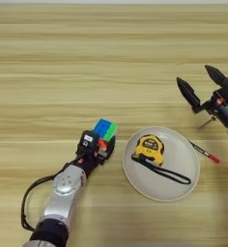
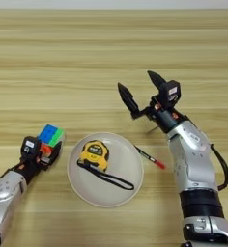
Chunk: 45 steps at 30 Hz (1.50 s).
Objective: Move the objects on the table
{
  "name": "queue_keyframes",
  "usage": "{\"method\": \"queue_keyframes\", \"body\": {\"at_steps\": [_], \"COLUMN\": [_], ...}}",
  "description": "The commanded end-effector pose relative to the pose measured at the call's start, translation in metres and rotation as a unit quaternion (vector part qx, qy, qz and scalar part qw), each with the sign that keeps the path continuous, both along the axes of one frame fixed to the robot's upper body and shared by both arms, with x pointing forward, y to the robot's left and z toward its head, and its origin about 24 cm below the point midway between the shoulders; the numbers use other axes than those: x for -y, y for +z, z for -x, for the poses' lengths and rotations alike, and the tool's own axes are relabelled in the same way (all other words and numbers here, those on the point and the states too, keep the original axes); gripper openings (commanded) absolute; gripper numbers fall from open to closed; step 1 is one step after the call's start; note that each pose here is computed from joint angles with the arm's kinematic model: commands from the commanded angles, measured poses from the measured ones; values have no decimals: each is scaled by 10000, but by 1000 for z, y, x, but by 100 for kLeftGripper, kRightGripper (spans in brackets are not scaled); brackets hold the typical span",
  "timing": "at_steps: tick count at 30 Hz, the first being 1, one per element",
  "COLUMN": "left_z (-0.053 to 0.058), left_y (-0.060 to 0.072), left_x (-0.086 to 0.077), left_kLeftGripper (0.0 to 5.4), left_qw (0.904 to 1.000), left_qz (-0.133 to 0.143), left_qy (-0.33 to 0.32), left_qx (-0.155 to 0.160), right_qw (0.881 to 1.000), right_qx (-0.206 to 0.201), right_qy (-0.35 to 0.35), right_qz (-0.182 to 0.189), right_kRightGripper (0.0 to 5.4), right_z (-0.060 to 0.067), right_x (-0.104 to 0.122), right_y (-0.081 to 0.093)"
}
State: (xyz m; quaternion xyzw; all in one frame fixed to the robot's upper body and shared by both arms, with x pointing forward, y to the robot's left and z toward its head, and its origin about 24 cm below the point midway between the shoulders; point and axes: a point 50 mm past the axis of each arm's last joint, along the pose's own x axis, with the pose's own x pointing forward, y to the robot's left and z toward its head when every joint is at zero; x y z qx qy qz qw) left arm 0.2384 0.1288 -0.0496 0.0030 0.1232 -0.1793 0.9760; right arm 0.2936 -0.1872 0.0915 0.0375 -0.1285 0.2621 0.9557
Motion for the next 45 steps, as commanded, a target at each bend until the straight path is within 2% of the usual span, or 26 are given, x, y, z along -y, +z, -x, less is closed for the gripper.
{"method": "queue_keyframes", "body": {"at_steps": [1,18,30,34,37,45], "left_z": [23,47,49,47,47,44], "left_y": [-24,-40,-44,-44,-45,-42], "left_x": [1,1,0,0,-1,0], "left_kLeftGripper": [326,326,326,382,406,470], "left_qw": [9977,9935,9921,9919,9918,9933], "left_qz": [-10,-42,-91,-118,-195,-161], "left_qy": [20,4,31,48,62,72], "left_qx": [-679,-1139,-1255,-1265,-1261,-1140], "right_qw": [9999,9999,9999,9999,9999,9999], "right_qx": [112,143,153,159,162,166], "right_qy": [-18,-23,-15,-17,-18,-11], "right_qz": [-8,5,32,30,32,26], "right_kRightGripper": [540,540,540,540,540,540], "right_z": [-3,-4,-5,-5,-6,-7], "right_x": [1,2,3,3,3,3], "right_y": [5,5,7,7,7,8]}}
